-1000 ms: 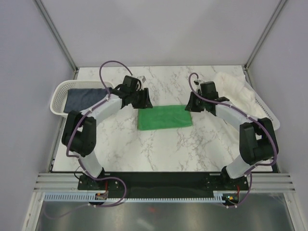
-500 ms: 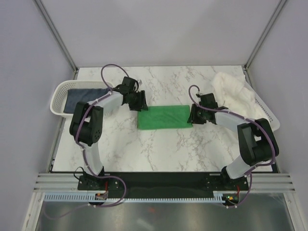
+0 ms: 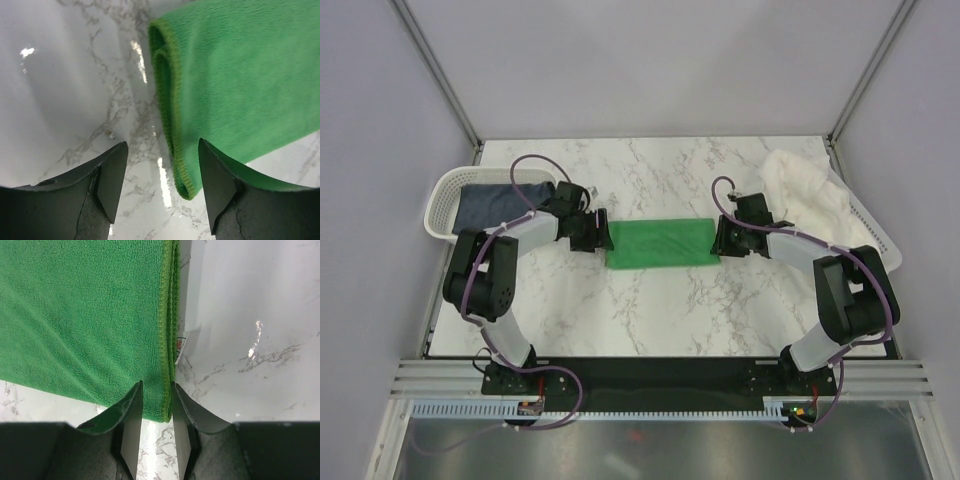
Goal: Fold and stack the towels
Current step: Neatly place the folded towel into the bin
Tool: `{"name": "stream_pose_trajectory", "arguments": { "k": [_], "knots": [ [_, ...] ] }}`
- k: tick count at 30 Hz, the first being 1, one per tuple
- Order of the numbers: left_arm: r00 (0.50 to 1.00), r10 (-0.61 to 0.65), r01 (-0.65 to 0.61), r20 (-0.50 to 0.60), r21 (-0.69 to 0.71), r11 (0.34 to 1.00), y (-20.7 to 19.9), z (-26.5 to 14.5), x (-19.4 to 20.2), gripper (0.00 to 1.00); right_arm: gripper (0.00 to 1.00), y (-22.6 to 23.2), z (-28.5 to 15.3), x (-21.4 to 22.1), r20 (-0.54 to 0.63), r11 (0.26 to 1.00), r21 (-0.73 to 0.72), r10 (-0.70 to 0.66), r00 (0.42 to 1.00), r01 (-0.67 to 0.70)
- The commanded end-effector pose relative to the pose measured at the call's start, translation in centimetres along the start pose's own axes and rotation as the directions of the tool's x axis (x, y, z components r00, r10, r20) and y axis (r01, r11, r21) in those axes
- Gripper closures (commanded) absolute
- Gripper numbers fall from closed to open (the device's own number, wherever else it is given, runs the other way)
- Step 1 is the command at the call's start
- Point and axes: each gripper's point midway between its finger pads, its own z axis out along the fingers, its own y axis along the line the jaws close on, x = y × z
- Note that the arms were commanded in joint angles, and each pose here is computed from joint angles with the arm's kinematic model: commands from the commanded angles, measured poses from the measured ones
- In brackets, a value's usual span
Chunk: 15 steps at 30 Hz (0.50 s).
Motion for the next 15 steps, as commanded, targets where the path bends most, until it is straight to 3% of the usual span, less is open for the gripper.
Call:
{"name": "stream_pose_trajectory", "arguments": {
  "k": [1, 7, 8, 9, 10, 12, 15],
  "knots": [
    [1.0, 0.022, -0.023, 0.022, 0.068, 0.997, -0.5, 0.9, -0.7, 0.32, 0.63, 0.9, -1.0, -2.0, 0.074, 0.999, -0.029, -0.023, 0.997, 0.026],
    [0.999, -0.009, 0.014, -0.042, 0.115, 0.993, -0.7, 2.7, 1.1, 0.35, 0.57, 1.9, -2.5, -3.3, 0.126, 0.998, -0.058, -0.012, 0.992, 0.02],
    [0.999, -0.013, 0.019, -0.047, 0.142, 0.99, -1.1, 2.8, 1.2, 0.36, 0.53, 2.5, -3.2, -3.9, 0.148, 0.997, -0.079, -0.011, 0.989, 0.023],
    [0.998, -0.024, 0.032, -0.056, 0.155, 0.987, -1.4, 3.0, 1.3, 0.37, 0.37, 3.0, -3.8, -4.4, 0.163, 0.996, -0.09, -0.005, 0.987, 0.019],
    [0.997, -0.026, 0.038, -0.076, 0.163, 0.986, -1.7, 3.5, 1.7, 0.39, 0.29, 3.5, -4.8, -5.3, 0.198, 0.995, -0.102, 0.004, 0.98, 0.017],
    [0.995, -0.031, 0.047, -0.094, 0.171, 0.984, -2.2, 3.8, 2.1, 0.39, 0.19, 4.0, -6.2, -6.5, 0.242, 0.994, -0.107, 0.013, 0.97, 0.013],
    [0.992, -0.049, 0.065, -0.114, 0.145, 0.987, -2.2, 4.3, 2.9, 0.49, 0.17, 4.8, -8.6, -8.2, 0.306, 0.993, -0.119, 0.016, 0.952, 0.021]
  ]
}}
